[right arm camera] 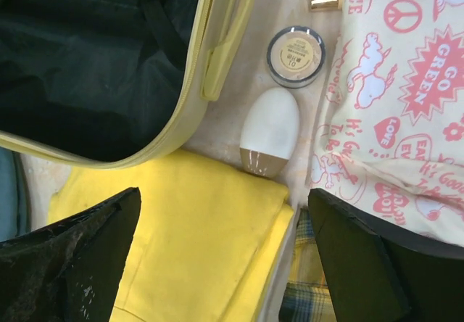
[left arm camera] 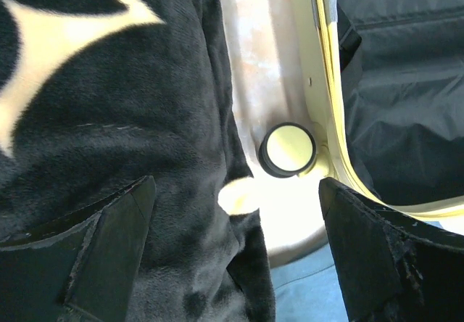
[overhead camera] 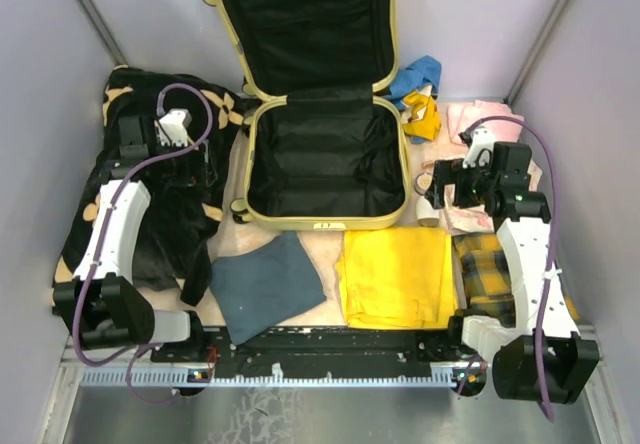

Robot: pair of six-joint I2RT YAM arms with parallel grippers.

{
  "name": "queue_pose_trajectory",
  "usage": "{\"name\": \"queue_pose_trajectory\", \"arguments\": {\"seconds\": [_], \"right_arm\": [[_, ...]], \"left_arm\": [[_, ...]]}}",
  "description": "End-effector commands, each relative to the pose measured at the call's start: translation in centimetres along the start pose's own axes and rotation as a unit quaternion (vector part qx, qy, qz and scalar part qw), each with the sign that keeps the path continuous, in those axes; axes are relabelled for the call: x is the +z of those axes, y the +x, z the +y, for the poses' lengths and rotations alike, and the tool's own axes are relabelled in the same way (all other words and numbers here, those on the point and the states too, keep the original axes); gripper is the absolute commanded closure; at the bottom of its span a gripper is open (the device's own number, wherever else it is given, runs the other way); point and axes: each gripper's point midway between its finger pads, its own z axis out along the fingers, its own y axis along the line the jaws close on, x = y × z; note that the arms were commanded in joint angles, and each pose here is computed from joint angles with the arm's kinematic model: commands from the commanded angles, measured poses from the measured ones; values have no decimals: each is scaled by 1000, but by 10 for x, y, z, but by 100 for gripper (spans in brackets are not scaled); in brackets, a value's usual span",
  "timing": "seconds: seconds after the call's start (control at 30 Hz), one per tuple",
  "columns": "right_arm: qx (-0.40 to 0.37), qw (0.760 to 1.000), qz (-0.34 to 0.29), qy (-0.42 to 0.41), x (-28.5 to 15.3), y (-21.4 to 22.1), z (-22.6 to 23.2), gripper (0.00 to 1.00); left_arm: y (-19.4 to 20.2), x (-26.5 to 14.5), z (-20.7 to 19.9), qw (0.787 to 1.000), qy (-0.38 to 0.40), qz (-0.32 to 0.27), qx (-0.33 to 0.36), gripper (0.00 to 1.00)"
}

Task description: Pack the luggage

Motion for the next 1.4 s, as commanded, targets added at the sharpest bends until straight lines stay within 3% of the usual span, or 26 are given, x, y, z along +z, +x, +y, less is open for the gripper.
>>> {"name": "queue_pose_trajectory", "arguments": {"seconds": [0.0,0.43,1.03,1.37], "right_arm": [[-45,999,-13,18,-13,-24,-7,1],[-53,996,27,59,23,-19,-59,1],[-57,987,84,126,109,8,-123,28],[-86,974,135,159,150,45,-131,30]], "left_arm": [[-3,-4,-6,1000,2,8,16,0],[-18,-6,0,1000,-25,-5,-5,0],[-16,9,-3,1000,-7,12,-26,0],[-13,16,-3,999,-3,21,-29,0]]}}
